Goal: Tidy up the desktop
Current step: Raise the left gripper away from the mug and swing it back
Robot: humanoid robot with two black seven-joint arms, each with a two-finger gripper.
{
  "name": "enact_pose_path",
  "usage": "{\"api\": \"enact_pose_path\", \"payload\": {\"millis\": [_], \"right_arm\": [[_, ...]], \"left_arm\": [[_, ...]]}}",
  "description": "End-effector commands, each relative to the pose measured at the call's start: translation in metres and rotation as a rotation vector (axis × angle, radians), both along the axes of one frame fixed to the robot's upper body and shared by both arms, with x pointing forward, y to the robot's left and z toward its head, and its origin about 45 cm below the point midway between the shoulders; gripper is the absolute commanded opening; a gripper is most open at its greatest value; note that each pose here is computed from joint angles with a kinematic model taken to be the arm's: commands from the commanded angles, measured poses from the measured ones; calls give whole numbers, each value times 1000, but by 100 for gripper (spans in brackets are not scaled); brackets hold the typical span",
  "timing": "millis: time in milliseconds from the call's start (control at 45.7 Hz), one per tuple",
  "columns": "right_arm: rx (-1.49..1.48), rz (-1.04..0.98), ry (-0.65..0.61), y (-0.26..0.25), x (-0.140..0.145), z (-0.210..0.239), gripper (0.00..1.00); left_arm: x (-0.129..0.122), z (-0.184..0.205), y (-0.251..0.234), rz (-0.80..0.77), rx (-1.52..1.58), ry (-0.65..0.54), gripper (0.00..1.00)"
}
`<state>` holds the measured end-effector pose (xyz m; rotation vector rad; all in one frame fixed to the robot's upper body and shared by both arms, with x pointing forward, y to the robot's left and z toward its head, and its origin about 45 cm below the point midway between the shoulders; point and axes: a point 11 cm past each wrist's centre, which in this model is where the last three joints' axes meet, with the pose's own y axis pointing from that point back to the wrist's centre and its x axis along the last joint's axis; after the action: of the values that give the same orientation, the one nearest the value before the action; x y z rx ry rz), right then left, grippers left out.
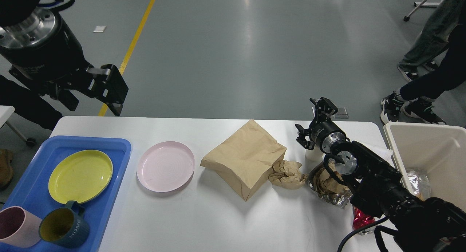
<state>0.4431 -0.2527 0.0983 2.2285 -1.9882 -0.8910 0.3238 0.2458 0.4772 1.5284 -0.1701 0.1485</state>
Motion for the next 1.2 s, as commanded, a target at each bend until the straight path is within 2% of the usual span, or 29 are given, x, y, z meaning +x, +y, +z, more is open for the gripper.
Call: {"api": "enact_pose_path", "payload": {"millis": [0, 372, 547, 854, 1007, 1182], "right_arm": [[0, 0, 0, 0, 0, 0, 100], [0, 0, 0, 0, 0, 0, 100], [0, 0, 0, 0, 0, 0, 100], [0, 0, 0, 0, 0, 0, 100], [0, 0, 0, 0, 0, 0, 100], [0, 0, 0, 0, 0, 0, 100]], "left_arm": [[-10, -5, -1, 2, 15, 26, 81], [-8, -8, 4, 15, 21, -2, 81], [6, -10, 9, 29, 22, -19, 81], [62, -79, 56, 136, 50, 8, 81], [71, -119, 62, 168, 13, 44, 81], [68, -171, 76, 271, -56, 69, 81]]}}
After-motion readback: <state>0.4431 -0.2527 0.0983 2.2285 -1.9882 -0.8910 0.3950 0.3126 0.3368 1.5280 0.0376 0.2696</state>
